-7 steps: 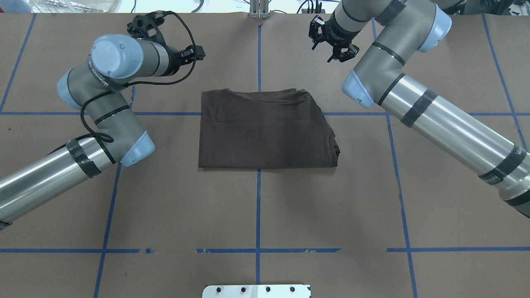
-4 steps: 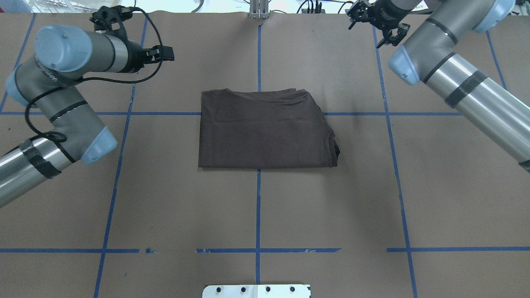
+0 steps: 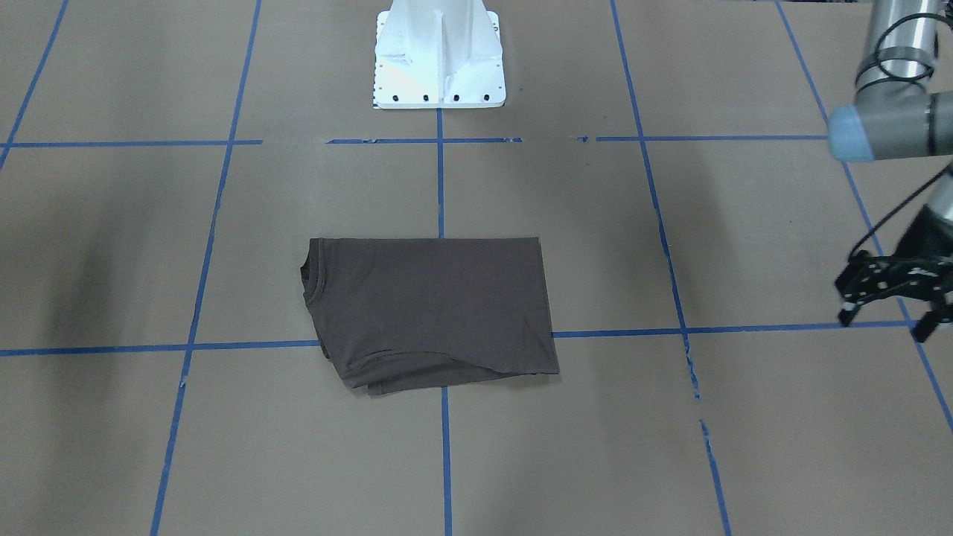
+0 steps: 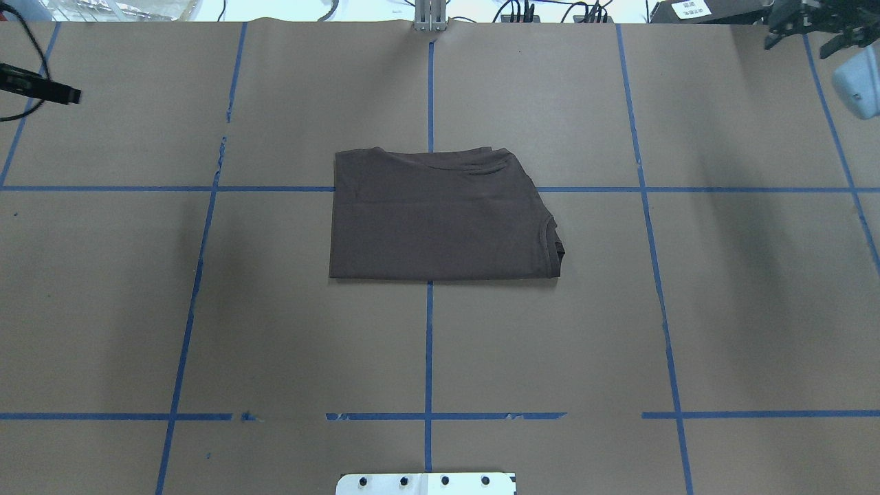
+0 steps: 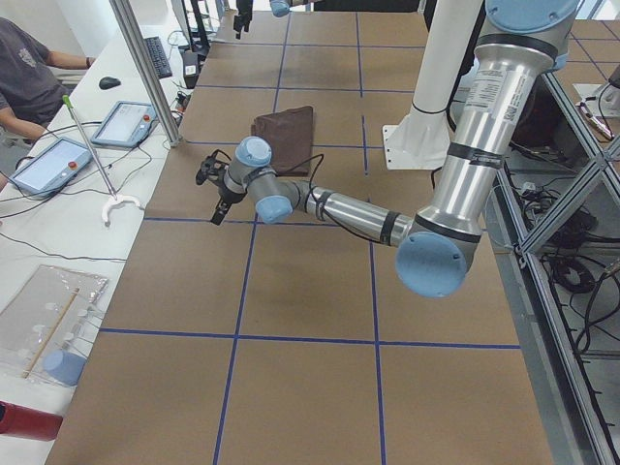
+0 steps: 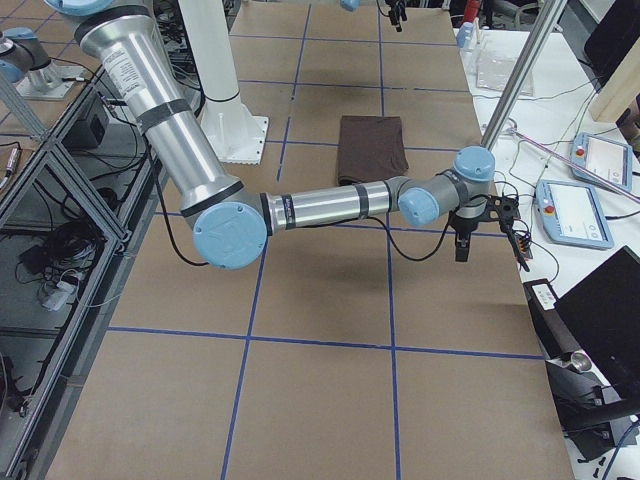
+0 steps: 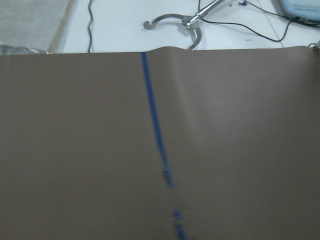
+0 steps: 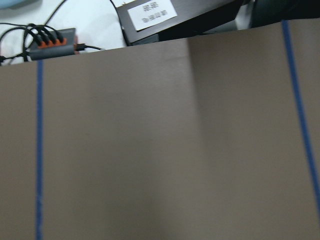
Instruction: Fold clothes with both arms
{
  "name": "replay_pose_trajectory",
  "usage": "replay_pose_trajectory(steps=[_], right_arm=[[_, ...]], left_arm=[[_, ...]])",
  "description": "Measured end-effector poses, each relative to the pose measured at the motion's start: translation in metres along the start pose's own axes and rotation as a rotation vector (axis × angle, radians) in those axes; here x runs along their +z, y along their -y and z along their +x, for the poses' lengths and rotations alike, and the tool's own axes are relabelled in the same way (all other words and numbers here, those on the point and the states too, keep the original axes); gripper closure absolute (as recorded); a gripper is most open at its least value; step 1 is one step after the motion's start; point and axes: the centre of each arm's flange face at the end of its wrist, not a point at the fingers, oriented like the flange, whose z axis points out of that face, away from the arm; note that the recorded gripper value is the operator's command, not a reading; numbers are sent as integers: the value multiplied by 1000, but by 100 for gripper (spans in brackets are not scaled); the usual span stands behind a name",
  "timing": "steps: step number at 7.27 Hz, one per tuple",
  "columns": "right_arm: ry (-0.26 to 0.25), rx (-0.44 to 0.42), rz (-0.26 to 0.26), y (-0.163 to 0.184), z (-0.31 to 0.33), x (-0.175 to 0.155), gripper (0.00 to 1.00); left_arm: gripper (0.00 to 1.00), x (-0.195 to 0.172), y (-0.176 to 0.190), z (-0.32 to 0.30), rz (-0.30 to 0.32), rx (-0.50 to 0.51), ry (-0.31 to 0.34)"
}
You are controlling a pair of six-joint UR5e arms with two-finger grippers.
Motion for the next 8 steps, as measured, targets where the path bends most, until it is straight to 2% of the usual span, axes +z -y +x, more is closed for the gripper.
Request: replay_pose_trajectory(steps=[1, 2, 3, 4, 5, 6, 7, 8], right_arm=[[-42, -62, -50, -10, 44, -11, 0], [-67, -109, -114, -36, 74, -18, 0], [-61, -125, -174, -65, 94, -20, 0], [-29, -111, -223, -90, 107, -15, 0], [-5, -98, -248, -107, 118, -7, 0], [1, -105, -249, -116, 123, 0, 0], [-12, -121, -245, -119, 121, 6, 0], [-32, -132, -242, -121, 115, 11, 0]], left_arm=[[0, -12, -22, -54, -64, -2, -20], [0, -14, -52, -88, -134, -38, -63], [0, -13, -72, -104, -193, -86, -87], [0, -13, -79, -109, -240, -130, -92], [0, -21, -76, -105, -271, -161, -90], [0, -37, -71, -94, -298, -184, -85], [0, -51, -84, -88, -326, -169, -87], [0, -59, -115, -92, -352, -106, -98]])
